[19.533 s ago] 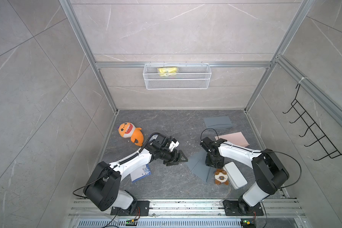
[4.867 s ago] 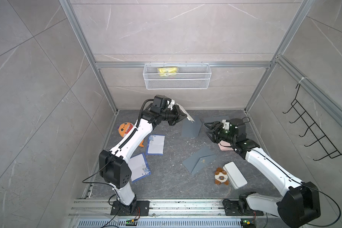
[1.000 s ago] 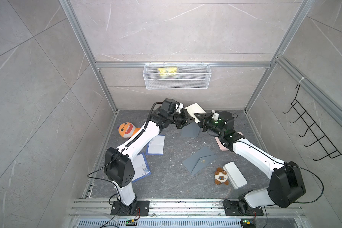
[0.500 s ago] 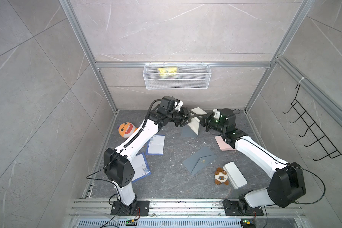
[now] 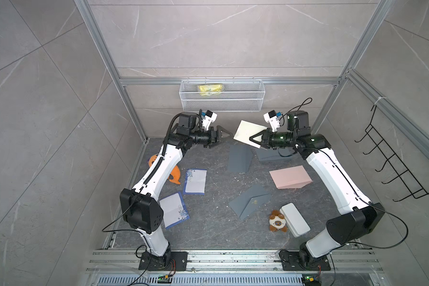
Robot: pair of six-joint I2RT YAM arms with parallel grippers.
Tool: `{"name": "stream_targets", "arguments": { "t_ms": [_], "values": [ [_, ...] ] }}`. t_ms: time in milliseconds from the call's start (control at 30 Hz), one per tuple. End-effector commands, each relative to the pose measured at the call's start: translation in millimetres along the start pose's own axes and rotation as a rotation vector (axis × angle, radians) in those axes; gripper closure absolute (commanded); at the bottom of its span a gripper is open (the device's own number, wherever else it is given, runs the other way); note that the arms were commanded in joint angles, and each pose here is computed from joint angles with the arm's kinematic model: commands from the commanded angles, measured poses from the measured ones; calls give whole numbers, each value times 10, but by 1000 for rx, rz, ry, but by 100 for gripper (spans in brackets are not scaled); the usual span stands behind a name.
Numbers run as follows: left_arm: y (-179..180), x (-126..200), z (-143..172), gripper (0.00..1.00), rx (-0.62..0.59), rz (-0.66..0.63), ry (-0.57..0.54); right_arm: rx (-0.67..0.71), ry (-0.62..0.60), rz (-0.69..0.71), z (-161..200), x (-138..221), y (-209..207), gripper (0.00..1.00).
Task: Take the letter paper out of the envelope
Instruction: Unfold the letter paper.
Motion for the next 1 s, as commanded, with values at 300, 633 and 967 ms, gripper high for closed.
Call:
{"name": "stream_targets", "arguments": {
  "t_ms": [300, 633, 967],
  "values": [
    [-266, 154, 263, 12, -172, 96, 26, 51, 255, -245, 356, -142, 236, 100],
    [-419, 216, 382, 18, -135, 177, 43, 25, 325, -373, 266, -332, 286, 100],
    [-407, 214, 442, 32, -84, 177, 61, 20, 323, -394, 140, -442, 276, 100]
  ]
}}
Point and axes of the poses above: each gripper's point midway between its finger pads, its own x axis back along the fingers, its own y axis along the line the jaws close on, z = x × y, the point moved 5 cm from there along x, back along the fingers, and after that the axes turned 9 degrees about -x, right-handed, at the moved point
